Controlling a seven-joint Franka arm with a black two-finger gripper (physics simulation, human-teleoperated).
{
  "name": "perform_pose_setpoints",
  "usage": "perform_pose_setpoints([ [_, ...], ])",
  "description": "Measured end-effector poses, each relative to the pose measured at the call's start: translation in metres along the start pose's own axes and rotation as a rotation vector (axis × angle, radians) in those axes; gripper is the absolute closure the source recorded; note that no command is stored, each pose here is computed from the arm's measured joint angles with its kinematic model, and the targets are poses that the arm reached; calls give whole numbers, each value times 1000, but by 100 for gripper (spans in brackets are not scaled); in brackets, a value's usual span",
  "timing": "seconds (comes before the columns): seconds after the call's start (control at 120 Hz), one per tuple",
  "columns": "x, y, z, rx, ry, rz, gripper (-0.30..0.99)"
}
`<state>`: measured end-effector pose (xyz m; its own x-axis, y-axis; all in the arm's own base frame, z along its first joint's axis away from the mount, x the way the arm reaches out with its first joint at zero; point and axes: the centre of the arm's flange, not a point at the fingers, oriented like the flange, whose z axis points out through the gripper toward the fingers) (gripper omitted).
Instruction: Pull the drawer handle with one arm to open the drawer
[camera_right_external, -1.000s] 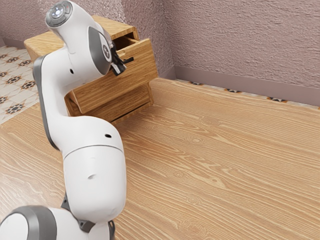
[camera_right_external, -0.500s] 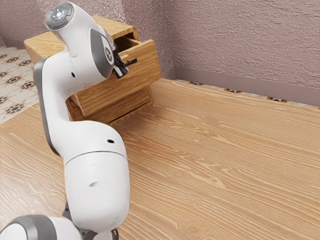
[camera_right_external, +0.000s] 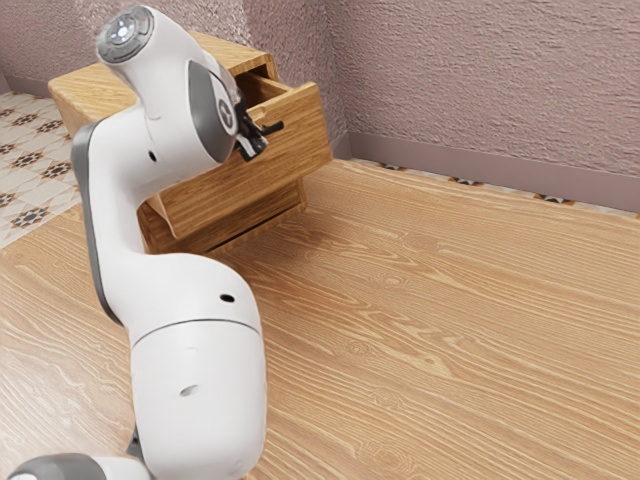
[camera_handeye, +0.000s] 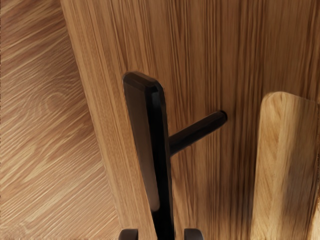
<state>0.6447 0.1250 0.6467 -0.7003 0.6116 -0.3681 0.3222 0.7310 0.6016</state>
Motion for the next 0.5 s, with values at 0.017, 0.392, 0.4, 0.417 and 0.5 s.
perform_pose_setpoints([
  [0.017, 0, -1, 0, 0, -1, -1, 66],
  [0.392, -9, -15, -8, -9, -12, 9, 66],
  [0.4, -9, -15, -8, -9, -12, 10, 66],
  [0.417, -9, -16, -8, -10, -12, 10, 66],
  [0.5, -6, -16, -7, -11, -9, 4, 66],
])
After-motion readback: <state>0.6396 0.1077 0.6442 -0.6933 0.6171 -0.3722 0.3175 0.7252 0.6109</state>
